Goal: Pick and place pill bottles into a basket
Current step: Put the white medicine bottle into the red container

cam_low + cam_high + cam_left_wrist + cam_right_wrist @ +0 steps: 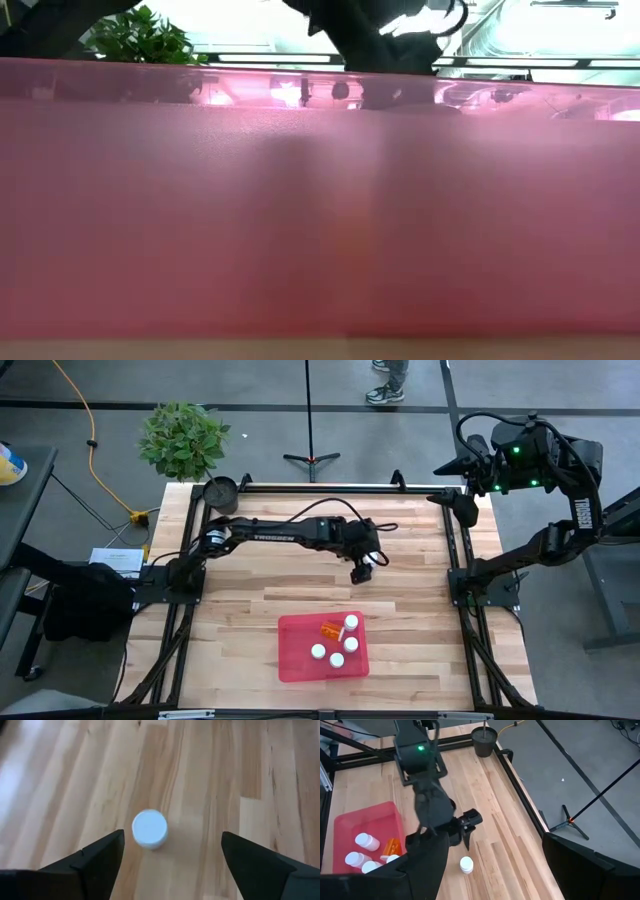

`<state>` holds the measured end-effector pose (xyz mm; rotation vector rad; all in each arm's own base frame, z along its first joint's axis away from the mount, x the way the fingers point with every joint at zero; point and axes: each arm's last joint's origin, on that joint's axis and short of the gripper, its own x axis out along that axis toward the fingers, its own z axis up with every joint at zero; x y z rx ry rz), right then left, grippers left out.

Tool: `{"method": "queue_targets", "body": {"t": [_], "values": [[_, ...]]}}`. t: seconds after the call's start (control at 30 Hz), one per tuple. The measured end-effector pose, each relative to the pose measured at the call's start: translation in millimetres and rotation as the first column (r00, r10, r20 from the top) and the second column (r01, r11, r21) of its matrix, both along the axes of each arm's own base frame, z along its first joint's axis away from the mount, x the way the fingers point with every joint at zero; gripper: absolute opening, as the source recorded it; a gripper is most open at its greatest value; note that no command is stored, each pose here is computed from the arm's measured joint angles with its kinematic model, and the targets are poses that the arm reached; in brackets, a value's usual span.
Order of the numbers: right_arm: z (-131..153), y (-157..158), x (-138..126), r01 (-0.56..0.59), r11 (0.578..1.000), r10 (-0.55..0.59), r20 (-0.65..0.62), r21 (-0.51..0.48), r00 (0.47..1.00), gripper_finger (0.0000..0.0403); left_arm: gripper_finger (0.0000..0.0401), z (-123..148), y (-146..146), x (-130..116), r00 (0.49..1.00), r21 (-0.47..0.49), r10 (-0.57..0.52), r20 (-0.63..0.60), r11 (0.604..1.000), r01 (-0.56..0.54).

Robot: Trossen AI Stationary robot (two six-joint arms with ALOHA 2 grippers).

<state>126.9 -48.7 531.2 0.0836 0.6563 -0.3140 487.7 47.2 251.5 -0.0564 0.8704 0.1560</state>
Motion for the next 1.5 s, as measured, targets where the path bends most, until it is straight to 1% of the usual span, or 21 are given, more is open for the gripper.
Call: {"method": "queue_targets", "body": {"t": [0.03, 0.1, 0.27, 0.37, 0.5, 0.7, 0.77, 0.83, 0.93, 1.0, 1.07, 1.27, 1.33, 1.5], "values": [[0.0, 0.0, -0.2, 0.0, 1.0, 0.0, 0.0, -0.002, 1.0, 0.0312, 0.0367, -2.7, 2.9, 1.8, 1.0, -0.023, 0.002, 0.008, 1.0, -0.002], [0.0, 0.0, -0.2, -0.001, 1.0, 0.001, -0.001, -0.003, 1.0, 0.0312, 0.0373, -9.6, 6.2, 2.2, 1.0, -0.042, 0.0, -0.017, 0.999, -0.001], [0.1, 0.1, -0.3, -0.003, 1.0, 0.003, -0.002, -0.007, 1.0, 0.0312, 0.0387, -22.2, 11.5, 6.2, 0.999, -0.061, -0.012, -0.031, 0.998, 0.01], [0.1, 0.1, -0.3, -0.005, 1.0, 0.005, -0.002, -0.009, 1.0, 0.0312, 0.0386, -27.8, 14.9, 7.3, 0.999, -0.063, -0.029, -0.042, 0.998, 0.026], [0.1, 0.1, -0.3, -0.007, 1.0, 0.007, -0.003, -0.011, 1.0, 0.0312, 0.0382, -26.8, 17.7, 8.9, 0.998, -0.038, -0.064, -0.021, 0.997, 0.064], [0.1, 0.0, -0.3, -0.01, 1.0, 0.01, -0.004, -0.014, 1.0, 0.0312, 0.0381, -26.4, 27.2, 7.9, 0.998, -0.037, -0.057, -0.016, 0.998, 0.056], [0.1, 0.0, -0.2, -0.01, 1.0, 0.01, -0.004, -0.014, 1.0, 0.0312, 0.0381, -32.0, 28.6, 11.3, 0.998, -0.034, -0.062, -0.008, 0.998, 0.061], [0.0, 0.0, -0.2, -0.01, 1.0, 0.01, -0.004, -0.013, 1.0, 0.0312, 0.0381, -36.7, 29.1, 11.6, 0.997, -0.051, -0.07, -0.019, 0.996, 0.069], [0.0, 0.0, -0.2, -0.009, 1.0, 0.009, -0.005, -0.014, 1.0, 0.0312, 0.0381, -40.3, 29.8, 18.1, 0.995, -0.069, -0.092, 0.029, 0.993, 0.094], [0.0, 0.0, -0.2, -0.008, 1.0, 0.008, -0.005, -0.015, 1.0, 0.0312, 0.0381, -47.8, 29.0, 16.6, 0.996, -0.088, -0.092, -0.009, 0.992, 0.091], [0.0, -0.1, -0.2, -0.006, 1.0, 0.006, -0.005, -0.015, 1.0, 0.0312, 0.0381, -54.9, 29.5, 20.3, 0.995, -0.091, -0.097, 0.003, 0.991, 0.097], [0.0, -0.1, -0.2, -0.005, 1.0, 0.005, -0.004, -0.013, 1.0, 0.0312, 0.0381, -58.6, 30.1, 22.9, 0.995, -0.094, -0.099, 0.013, 0.991, 0.099], [0.0, -0.1, -0.2, -0.005, 1.0, 0.005, -0.004, -0.013, 1.0, 0.0312, 0.0381, -61.9, 30.0, 22.7, 0.995, -0.097, -0.098, 0.0, 0.99, 0.098], [0.0, -0.1, -0.2, -0.008, 1.0, 0.008, -0.006, -0.016, 1.0, 0.0312, 0.0381, -61.4, 30.1, 23.1, 0.995, -0.095, -0.098, 0.006, 0.991, 0.098]]}}
